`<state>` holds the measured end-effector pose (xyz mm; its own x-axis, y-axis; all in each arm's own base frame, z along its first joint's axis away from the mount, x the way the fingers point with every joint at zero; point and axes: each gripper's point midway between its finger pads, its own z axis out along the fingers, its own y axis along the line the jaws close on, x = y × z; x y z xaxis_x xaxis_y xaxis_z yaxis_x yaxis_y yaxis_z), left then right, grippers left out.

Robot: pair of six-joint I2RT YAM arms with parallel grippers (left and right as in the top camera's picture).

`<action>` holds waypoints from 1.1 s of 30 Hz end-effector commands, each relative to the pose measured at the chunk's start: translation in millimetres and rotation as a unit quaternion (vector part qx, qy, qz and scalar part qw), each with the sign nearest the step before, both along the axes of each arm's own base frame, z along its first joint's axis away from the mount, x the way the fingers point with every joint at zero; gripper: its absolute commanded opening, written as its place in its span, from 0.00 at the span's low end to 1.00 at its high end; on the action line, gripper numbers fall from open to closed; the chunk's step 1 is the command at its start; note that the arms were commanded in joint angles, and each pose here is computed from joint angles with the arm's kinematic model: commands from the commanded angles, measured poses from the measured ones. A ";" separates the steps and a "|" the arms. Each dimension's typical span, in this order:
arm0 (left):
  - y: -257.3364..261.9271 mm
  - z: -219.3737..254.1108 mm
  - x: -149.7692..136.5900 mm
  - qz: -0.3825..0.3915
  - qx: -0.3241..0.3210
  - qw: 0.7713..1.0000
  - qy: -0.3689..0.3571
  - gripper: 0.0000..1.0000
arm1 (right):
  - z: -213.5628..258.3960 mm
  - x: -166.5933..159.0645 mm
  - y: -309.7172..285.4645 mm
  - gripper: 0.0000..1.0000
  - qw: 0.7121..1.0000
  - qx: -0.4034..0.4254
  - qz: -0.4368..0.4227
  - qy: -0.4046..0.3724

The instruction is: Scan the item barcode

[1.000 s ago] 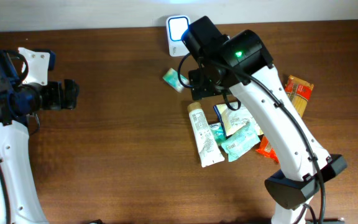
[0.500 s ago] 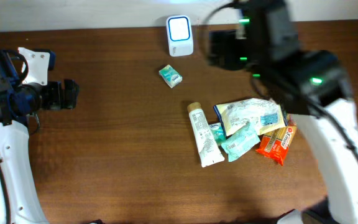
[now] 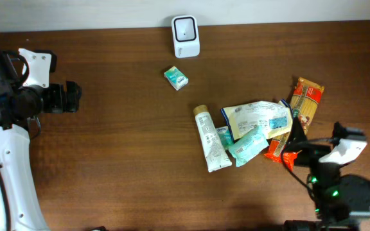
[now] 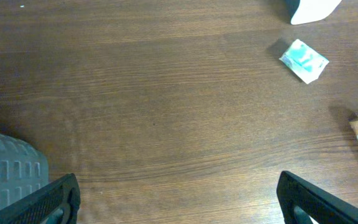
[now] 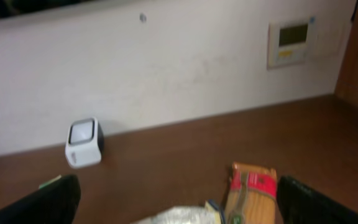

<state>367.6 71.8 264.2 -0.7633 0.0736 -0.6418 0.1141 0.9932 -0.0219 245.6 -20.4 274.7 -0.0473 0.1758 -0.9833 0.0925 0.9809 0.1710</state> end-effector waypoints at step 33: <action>-8.7 -9.8 0.6 -0.016 0.013 0.999 -0.034 0.99 | -118.5 -0.8 -4.0 0.99 1.000 -0.004 -0.009 0.007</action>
<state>371.0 74.8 262.4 -0.7485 0.0818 -0.6581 0.1067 0.9943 0.0023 245.1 -20.9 159.1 -0.0619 0.1772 -0.9822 0.0974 0.9805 0.1707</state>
